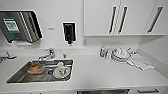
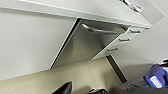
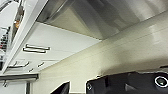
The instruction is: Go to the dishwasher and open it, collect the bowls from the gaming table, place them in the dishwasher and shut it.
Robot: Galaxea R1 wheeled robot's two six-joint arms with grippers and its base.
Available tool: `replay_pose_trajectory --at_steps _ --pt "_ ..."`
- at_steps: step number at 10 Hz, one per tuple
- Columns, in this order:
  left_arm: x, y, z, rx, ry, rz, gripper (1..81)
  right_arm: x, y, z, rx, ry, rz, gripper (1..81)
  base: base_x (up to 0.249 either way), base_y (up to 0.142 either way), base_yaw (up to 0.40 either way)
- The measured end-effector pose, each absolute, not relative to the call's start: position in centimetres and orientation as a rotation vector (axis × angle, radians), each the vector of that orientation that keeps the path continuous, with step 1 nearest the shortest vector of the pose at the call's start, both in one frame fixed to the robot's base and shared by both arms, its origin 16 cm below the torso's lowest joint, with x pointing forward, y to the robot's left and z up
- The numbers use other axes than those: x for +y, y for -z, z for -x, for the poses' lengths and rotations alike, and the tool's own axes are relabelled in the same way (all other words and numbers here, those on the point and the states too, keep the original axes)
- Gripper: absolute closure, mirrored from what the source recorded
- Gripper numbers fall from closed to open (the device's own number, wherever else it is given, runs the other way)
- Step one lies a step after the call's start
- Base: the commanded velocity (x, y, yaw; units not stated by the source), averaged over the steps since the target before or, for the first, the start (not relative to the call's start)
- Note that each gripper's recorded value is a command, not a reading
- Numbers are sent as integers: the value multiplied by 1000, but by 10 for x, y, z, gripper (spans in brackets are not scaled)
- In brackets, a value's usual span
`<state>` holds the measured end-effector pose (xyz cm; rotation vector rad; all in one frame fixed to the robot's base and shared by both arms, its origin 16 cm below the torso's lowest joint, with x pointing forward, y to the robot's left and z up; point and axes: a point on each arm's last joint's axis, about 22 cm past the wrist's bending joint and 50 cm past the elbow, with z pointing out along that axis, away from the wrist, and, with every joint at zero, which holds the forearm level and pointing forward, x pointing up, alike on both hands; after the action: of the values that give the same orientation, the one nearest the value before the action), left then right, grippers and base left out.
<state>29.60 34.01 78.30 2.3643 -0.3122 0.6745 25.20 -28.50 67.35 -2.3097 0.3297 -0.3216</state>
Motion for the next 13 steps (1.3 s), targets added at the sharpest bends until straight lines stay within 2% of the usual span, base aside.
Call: replay_pose_trajectory --at_steps 3,9,13 --pt "342 -761 -307 -311 -661 -2372 10 -280 -659 -263 336 317 2301 10 0 0 0" --pt "344 -732 -333 -349 -763 -2354 10 -268 -615 -284 302 374 2278 10 0 0 0" --pt "335 -755 -378 -412 -935 -2284 10 -265 -597 -308 264 444 2254 10 0 0 0"
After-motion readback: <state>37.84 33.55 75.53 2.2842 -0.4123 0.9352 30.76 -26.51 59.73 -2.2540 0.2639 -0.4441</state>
